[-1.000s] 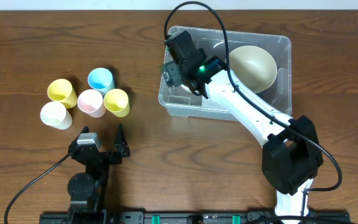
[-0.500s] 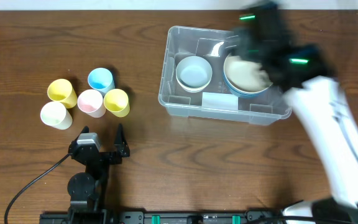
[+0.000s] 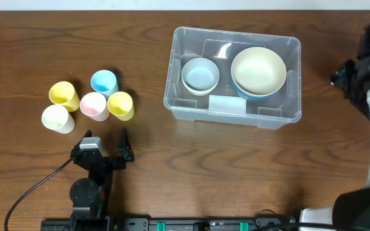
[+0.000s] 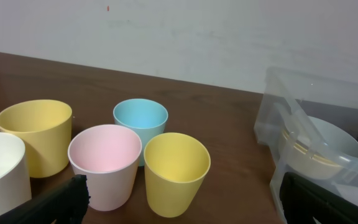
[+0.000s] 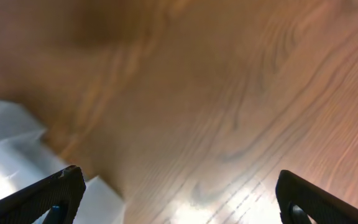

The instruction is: Pack container

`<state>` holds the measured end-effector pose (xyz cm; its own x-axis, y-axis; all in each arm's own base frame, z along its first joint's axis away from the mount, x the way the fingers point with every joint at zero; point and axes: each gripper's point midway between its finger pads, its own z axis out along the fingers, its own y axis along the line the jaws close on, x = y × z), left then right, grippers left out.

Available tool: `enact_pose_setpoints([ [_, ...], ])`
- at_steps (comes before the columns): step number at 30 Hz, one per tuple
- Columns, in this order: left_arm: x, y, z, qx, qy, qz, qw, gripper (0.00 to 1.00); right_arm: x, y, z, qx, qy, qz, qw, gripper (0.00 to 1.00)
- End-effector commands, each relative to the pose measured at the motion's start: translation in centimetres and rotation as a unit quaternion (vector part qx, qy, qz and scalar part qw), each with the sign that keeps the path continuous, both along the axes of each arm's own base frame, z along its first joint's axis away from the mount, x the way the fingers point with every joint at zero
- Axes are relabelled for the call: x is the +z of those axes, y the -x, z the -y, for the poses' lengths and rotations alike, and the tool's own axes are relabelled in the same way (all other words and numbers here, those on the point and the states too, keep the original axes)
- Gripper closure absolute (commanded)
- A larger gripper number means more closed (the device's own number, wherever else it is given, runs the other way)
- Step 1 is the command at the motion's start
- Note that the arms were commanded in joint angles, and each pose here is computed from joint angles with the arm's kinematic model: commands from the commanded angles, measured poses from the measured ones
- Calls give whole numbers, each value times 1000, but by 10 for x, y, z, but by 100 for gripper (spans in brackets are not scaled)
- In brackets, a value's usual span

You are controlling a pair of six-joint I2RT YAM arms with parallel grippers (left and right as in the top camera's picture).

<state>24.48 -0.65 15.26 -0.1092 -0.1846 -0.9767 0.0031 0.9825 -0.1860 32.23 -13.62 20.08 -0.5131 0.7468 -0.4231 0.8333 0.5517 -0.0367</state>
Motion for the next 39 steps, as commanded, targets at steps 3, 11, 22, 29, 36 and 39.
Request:
enact_pose_setpoints([
  [3, -16, 1, -4, 10, -10, -25, 1000, 2, -51, 17, -2, -29, -90, -19, 995, 1],
  [11, -16, 1, -4, 10, -10, -25, 1000, 2, -75, 27, -9, -32, -114, -35, 992, 1],
  [22, -16, 1, -4, 10, -11, -25, 1000, 2, -73, 17, -5, -30, -107, -14, 994, 1],
  [29, -14, 0, -4, 10, -10, -19, 1000, 2, -73, 17, -5, -30, -107, -14, 994, 1],
  [36, -14, 0, -4, 10, -10, -19, 1000, 2, -73, 17, -5, -30, -107, -14, 994, 1],
  [39, -9, 0, -3, 8, -3, -9, 1000, 2, -73, 17, -5, -30, -107, -14, 994, 1],
])
